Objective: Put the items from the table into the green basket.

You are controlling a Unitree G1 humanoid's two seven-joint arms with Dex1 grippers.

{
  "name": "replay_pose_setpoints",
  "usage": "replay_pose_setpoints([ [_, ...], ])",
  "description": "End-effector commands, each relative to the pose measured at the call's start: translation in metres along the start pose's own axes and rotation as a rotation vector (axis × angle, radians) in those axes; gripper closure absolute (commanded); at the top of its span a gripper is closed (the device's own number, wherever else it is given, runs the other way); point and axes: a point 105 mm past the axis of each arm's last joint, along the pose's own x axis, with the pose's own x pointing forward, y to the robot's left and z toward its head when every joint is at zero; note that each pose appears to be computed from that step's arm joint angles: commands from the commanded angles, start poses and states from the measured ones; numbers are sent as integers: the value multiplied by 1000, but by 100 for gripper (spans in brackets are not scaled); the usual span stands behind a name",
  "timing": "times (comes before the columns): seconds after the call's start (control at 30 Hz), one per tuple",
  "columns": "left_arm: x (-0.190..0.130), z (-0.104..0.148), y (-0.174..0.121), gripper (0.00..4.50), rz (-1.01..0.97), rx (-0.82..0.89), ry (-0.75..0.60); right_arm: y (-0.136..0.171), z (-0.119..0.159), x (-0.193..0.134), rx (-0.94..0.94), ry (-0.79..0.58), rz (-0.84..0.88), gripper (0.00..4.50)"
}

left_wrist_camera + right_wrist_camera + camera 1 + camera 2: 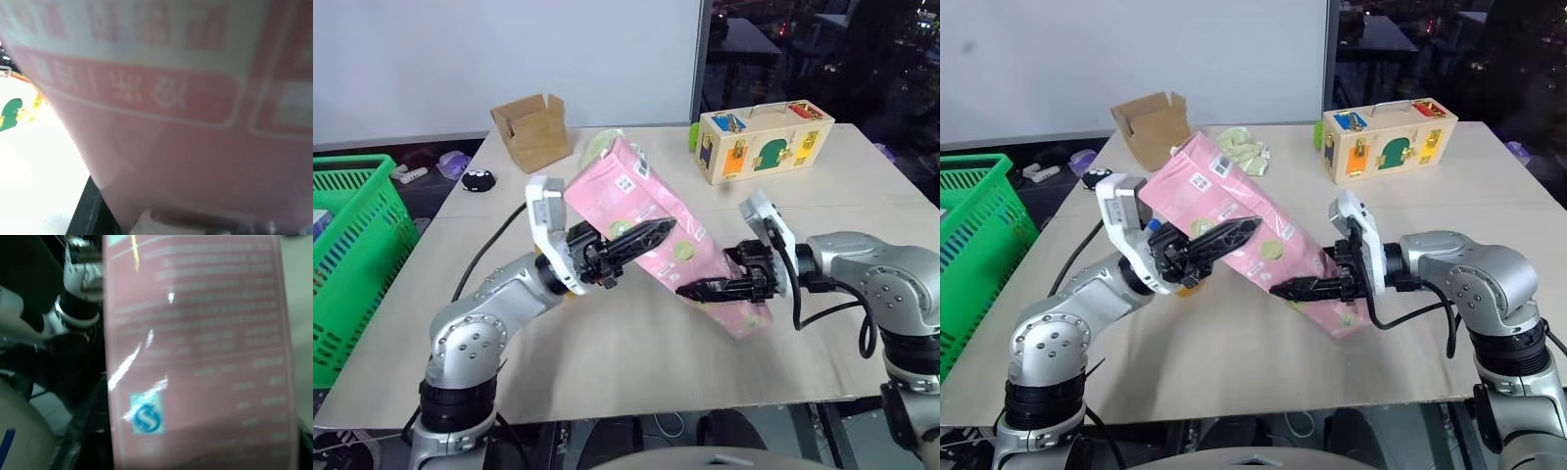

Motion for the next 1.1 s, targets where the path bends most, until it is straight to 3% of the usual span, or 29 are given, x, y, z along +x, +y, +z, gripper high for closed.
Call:
replay_pose_setpoints([
  [0.03, -6, 40, -1, 243, 56, 109, -104, 0, 20, -19, -143, -41, -57, 5],
  [0.23, -28, 98, 13, 243, 254, 221, -261, -18, 38, -39, -228, -134, -219, 5],
  [0.4, -65, 147, 30, 243, 545, 382, -377, -18, 59, -23, -340, -200, -232, 5],
  [0.6, -125, 200, 42, 243, 976, 725, -393, -14, 84, 12, -461, -281, -177, 5],
  [0.77, -210, 258, 17, 243, 1369, 1126, -323, 1, 104, 39, -464, -350, -10, 5],
  [0.93, -252, 271, 7, 243, 1492, 1247, -189, 9, 115, 50, -484, -400, 72, 5],
  [1.1, -282, 256, 19, 243, 1486, 1169, -121, 12, 120, 49, -512, -432, 102, 5],
])
